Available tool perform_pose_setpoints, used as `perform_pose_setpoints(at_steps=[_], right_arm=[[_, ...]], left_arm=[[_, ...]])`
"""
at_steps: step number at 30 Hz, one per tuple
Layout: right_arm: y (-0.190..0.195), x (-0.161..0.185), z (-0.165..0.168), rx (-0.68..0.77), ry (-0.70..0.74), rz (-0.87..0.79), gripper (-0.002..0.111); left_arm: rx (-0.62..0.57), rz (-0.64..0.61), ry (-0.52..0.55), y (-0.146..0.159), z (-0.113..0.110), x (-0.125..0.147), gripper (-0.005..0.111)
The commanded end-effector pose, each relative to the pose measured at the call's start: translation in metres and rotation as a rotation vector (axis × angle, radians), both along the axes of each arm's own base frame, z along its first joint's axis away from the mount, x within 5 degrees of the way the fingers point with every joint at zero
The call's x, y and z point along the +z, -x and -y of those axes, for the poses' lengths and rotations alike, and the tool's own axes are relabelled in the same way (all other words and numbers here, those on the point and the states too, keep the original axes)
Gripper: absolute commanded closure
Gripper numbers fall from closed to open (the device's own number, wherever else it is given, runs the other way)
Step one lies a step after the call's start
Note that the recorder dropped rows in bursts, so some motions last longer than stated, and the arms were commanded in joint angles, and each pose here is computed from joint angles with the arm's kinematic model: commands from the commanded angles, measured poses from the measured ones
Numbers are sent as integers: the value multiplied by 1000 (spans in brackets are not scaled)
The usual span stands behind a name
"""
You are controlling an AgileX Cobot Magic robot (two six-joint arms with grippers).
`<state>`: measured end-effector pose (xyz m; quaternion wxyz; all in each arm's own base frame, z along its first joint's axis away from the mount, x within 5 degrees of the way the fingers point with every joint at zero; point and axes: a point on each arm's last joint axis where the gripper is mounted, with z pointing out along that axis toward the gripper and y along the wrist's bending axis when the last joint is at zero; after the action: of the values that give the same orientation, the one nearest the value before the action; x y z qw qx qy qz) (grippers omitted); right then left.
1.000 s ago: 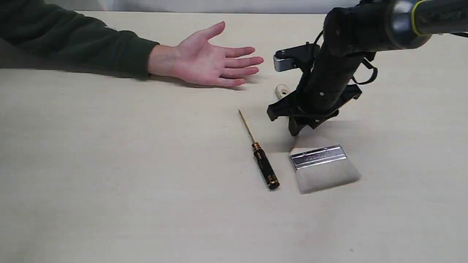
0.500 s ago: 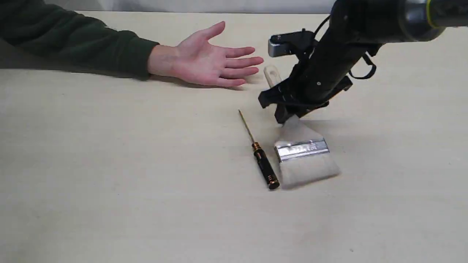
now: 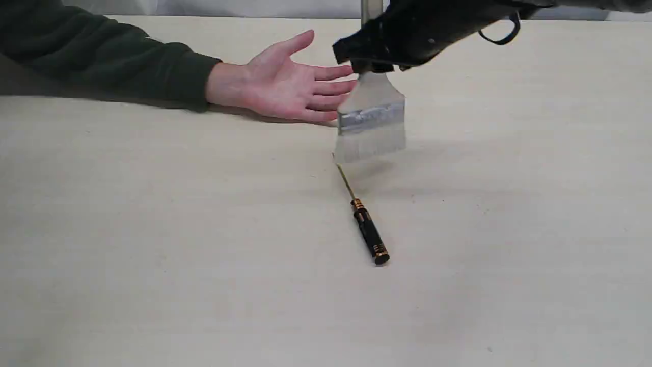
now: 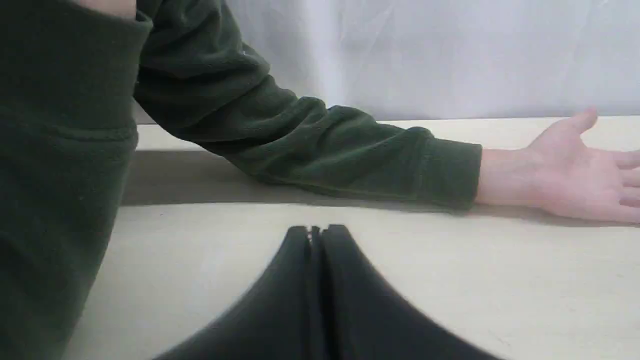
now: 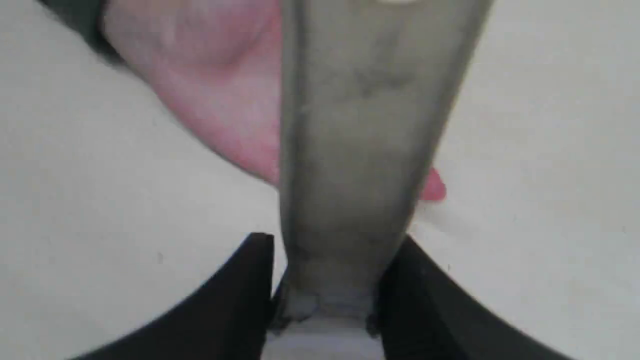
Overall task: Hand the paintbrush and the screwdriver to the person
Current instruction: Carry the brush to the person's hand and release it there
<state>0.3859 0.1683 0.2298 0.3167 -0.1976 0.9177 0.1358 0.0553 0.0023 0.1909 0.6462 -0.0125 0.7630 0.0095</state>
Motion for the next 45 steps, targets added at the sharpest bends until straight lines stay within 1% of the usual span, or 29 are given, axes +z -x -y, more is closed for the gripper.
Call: perform_pose_setpoints(at_steps=[1,7,11,18,23,24,26,28,30,32,34,39,41,45], right_arm=[[-17,10,-15,3,-37,70,104],[-52,6,-31,-2,-65,89,104],[-72,-4,-41,-20,-88,65,104],[-98,-43,-52,-47,-72,-47,104],[-107,-66,-56,-50,-61,-83,102],[-107,-70,-57,-51,-60,-90,100],[-108,-71,-57,-52,-64,-92,90],[-108,-69,-57,-52,-68,-89,78],[-107,-64,-57,-51,-71,-84,61],[-106,-53,-56,-61,-85,-76,49],[-104,-45,-55,-62,-89,-79,47],[-97,-20,-48,-38,-24,-61,49],[-94,-11,-43,-32,8,-70,49],[-90,-3,-30,-43,28,-119,49]], left_arm=[[-2,3,4,0,0,0,107],[-2,3,4,0,0,0,107],[-2,3,4,0,0,0,107],[-2,3,4,0,0,0,107],[-2,6,4,0,0,0,107],[-2,6,4,0,0,0,107],[-2,4,4,0,0,0,107],[-2,4,4,0,0,0,107],[-2,4,4,0,0,0,107],[-2,4,4,0,0,0,107],[-2,4,4,0,0,0,107],[-2,4,4,0,0,0,107],[-2,4,4,0,0,0,107],[-2,4,4,0,0,0,107]])
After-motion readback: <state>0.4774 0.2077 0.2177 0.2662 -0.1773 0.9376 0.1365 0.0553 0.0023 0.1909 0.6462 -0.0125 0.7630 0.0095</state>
